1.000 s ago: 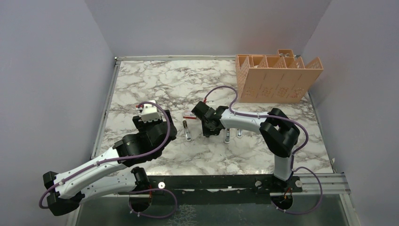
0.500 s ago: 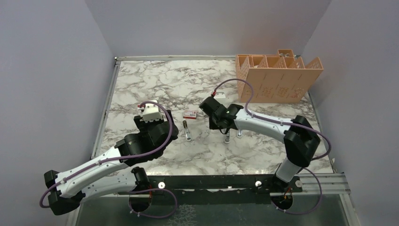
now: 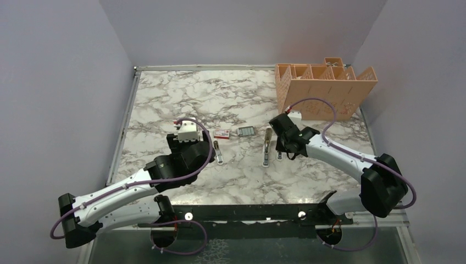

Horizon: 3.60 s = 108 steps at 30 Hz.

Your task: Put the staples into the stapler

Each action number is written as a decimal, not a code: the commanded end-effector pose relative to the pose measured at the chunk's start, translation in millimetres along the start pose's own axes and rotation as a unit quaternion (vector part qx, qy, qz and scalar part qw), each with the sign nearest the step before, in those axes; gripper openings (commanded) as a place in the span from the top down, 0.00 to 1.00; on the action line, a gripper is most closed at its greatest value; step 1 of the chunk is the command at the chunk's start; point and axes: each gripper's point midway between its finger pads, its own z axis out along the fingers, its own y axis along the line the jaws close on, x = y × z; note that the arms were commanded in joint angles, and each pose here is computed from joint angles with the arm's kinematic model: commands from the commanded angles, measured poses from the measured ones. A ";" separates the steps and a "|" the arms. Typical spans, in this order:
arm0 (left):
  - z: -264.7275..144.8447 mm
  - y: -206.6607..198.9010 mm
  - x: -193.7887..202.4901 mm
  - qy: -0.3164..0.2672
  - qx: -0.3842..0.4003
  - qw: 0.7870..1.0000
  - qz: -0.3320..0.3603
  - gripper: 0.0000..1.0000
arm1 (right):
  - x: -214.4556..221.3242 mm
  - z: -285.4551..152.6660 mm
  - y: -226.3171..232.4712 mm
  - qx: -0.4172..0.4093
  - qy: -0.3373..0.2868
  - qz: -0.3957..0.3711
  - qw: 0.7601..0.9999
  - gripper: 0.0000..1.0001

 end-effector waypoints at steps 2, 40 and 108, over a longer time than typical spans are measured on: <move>7.8 -31.5 11.6 0.024 0.050 0.998 0.020 0.16 | -7.0 6.5 -0.9 -0.027 -0.036 0.005 0.999 0.75; 47.7 -31.0 35.3 0.104 0.064 0.992 -0.018 0.16 | 16.7 31.8 -15.6 -0.009 -0.012 -0.003 1.000 0.76; 44.4 -34.1 82.5 0.167 0.082 0.981 -0.047 0.26 | -30.8 -23.6 53.7 -0.188 -0.038 -0.062 0.979 0.54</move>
